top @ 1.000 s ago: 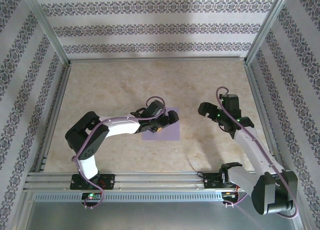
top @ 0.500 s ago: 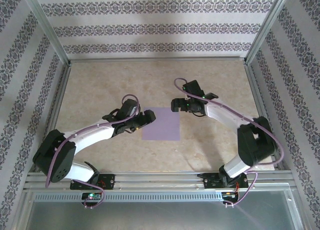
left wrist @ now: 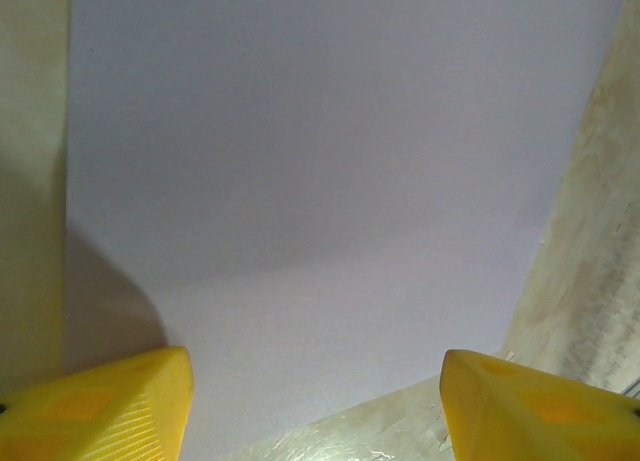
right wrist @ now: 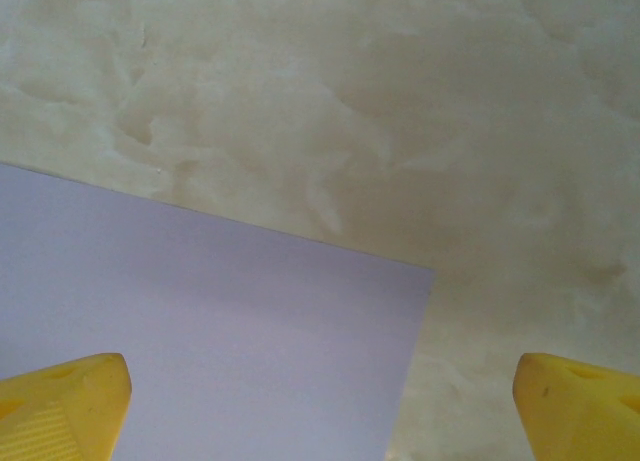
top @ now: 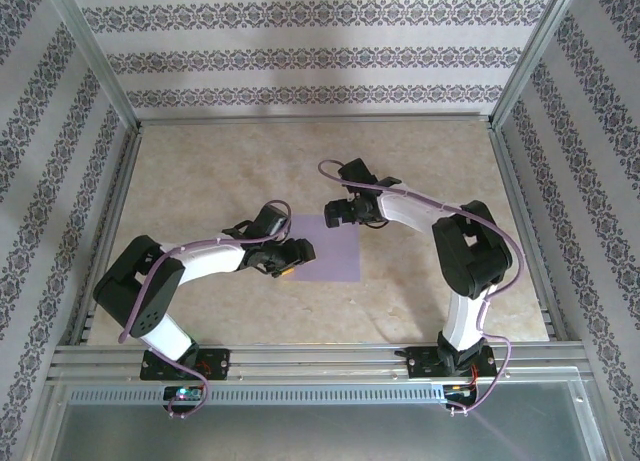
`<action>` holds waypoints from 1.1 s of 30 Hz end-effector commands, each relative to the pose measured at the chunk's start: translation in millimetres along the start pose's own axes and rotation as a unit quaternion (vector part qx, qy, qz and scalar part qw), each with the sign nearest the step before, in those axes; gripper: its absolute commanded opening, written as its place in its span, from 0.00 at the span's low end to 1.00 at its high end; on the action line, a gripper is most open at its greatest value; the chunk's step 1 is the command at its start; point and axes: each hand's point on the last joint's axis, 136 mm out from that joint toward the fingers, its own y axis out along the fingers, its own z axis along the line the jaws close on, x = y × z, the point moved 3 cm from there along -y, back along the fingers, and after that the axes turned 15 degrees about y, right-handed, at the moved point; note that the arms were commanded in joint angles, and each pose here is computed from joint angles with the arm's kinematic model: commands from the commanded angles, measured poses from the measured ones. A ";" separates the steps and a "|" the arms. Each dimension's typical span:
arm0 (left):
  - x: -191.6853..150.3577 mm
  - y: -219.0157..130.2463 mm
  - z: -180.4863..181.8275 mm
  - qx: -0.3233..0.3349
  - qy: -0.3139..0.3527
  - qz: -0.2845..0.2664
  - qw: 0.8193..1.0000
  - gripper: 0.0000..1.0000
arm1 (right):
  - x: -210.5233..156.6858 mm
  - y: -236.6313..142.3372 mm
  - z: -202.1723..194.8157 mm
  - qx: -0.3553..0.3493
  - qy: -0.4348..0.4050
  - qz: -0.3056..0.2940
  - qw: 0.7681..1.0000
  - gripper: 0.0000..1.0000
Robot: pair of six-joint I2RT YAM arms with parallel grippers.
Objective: Fold a paper plane with a square sheet of paper (fold left side to right side)
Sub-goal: Pick up the square sheet of paper from the center of the table.
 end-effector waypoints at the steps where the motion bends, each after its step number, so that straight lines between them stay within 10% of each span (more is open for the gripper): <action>1: 2.8 1.3 -2.0 0.000 0.006 0.007 1.000 0.69 | -2.0 7.8 3.6 -0.015 -0.017 0.009 1.000 0.98; 33: 0.0 13.4 11.1 0.014 -0.017 0.003 1.000 0.66 | -56.9 0.5 29.1 -0.013 -0.068 0.082 0.994 0.89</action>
